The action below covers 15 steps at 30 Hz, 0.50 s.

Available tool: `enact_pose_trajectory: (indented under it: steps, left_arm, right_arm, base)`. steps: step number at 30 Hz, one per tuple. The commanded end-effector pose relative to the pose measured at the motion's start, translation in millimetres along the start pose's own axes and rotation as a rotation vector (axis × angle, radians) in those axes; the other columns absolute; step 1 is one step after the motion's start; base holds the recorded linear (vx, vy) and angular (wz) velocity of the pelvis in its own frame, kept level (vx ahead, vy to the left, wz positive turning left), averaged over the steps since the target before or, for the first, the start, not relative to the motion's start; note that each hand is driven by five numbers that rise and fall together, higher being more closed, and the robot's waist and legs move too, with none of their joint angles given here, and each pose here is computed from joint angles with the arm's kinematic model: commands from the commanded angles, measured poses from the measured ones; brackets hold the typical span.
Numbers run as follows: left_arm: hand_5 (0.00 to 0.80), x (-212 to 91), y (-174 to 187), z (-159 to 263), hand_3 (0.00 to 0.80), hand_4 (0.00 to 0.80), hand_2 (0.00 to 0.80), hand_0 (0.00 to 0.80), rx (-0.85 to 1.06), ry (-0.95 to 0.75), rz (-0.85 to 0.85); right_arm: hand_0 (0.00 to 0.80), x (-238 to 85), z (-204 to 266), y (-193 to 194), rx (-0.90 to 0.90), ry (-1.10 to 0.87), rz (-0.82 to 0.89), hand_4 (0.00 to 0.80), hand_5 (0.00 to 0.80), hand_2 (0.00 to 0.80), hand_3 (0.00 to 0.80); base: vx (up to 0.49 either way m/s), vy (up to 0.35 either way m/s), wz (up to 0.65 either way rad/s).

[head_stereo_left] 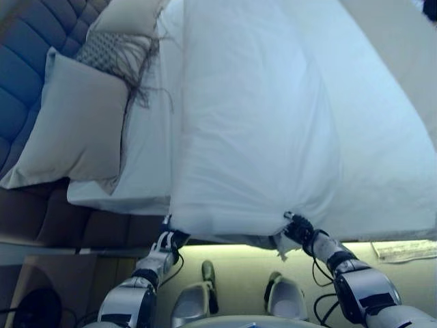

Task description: Make the bed neatly

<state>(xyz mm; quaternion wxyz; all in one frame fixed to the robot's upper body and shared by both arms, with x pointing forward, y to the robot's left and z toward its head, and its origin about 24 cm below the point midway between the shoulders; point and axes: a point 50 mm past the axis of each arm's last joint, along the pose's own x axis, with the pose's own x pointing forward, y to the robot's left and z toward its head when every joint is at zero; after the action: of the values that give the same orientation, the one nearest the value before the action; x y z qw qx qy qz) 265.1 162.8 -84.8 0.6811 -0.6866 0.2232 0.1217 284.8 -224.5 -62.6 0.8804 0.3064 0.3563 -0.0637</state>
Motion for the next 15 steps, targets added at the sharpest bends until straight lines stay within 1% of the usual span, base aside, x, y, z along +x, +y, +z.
enact_pose_trajectory:
  steps: [1,5,8,12,15]
  left_arm:
    - [0.800,-6.7,-23.6,63.4,0.800,0.800,0.800,0.800,-0.033,-0.257,-0.087]
    - [0.800,0.9,-44.1,63.2,0.800,0.800,0.800,0.800,0.007,-0.237,-0.119]
    - [0.800,6.2,-55.6,60.0,0.800,0.800,0.800,0.800,0.031,-0.215,-0.113]
    - [0.800,9.7,-58.0,54.6,0.800,0.800,0.800,0.800,0.028,-0.187,-0.078]
    - [0.800,11.9,-59.6,49.6,0.800,0.800,0.800,0.800,0.025,-0.174,-0.075]
  right_arm:
    - [0.800,-1.9,13.6,-4.1,-0.084,0.000,-0.056,0.800,0.800,0.800,0.800]
    - [0.800,1.3,19.8,8.3,-0.103,0.007,-0.050,0.800,0.800,0.800,0.800]
    - [0.800,2.3,24.2,14.0,-0.114,0.022,-0.074,0.800,0.800,0.800,0.800]
    - [0.800,2.3,30.2,18.1,-0.118,0.048,-0.125,0.800,0.800,0.800,0.800]
    - [0.800,2.2,34.0,22.2,-0.130,0.064,-0.126,0.800,0.800,0.800,0.800]
  base:
    - [-0.155,0.005,0.11]
    - [-0.158,-0.032,0.03]
    - [-0.130,-0.031,0.04]
    - [-0.029,0.007,0.11]
    - [-0.061,0.037,0.01]
